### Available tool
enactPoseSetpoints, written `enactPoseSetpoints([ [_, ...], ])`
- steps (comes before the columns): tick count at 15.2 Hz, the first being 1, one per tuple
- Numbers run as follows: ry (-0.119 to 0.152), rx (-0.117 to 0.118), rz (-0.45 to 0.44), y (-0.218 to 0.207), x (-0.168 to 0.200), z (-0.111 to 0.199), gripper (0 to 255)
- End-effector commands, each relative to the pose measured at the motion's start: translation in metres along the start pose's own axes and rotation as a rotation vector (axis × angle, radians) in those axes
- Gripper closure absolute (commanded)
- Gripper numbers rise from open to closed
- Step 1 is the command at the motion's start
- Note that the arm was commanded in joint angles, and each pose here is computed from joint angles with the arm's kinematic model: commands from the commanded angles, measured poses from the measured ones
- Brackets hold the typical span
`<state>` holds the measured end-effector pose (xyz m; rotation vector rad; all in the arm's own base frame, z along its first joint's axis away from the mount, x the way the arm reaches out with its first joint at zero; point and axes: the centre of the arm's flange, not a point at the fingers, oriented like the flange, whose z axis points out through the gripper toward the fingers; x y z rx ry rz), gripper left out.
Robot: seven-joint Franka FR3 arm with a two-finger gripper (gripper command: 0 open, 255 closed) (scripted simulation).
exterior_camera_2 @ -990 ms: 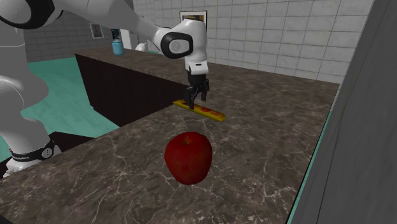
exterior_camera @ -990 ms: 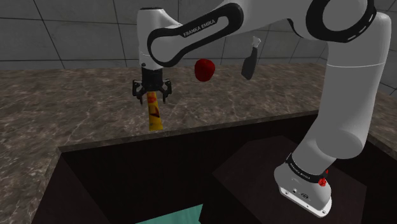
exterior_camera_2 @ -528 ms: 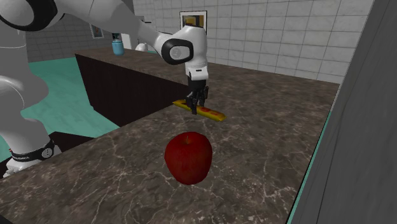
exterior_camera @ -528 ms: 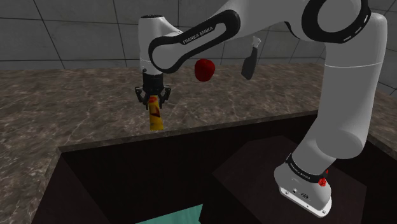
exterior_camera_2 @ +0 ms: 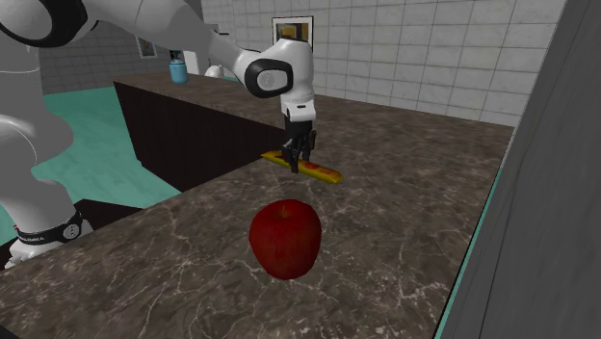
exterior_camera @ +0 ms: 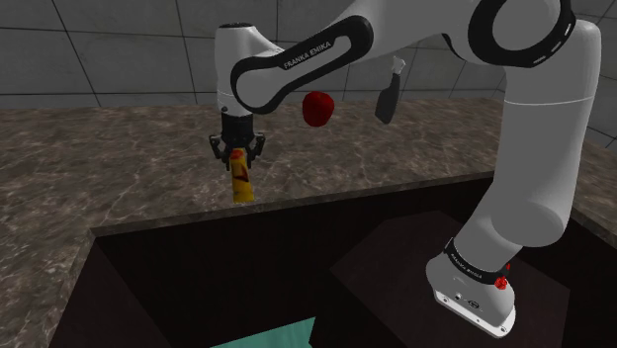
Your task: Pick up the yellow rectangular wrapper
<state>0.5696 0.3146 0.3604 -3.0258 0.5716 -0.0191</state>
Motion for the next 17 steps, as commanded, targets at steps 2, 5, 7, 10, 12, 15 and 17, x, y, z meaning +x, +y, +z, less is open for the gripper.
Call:
enactPoseSetpoints([
  [2,-0.003,0.001,-0.002,-0.001,-0.002,-0.008,255],
  [5,-0.003,0.001,-0.002,-0.002,-0.002,-0.023,255],
  [7,-0.003,0.001,-0.002,-0.003,-0.002,-0.034,255],
  [10,-0.003,0.001,-0.002,-0.004,-0.002,-0.050,255],
  [12,-0.003,0.001,-0.002,-0.005,-0.002,-0.060,255],
  [15,-0.003,0.001,-0.002,-0.006,-0.002,-0.076,255],
  [17,-0.003,0.001,-0.002,-0.006,-0.002,-0.077,255],
])
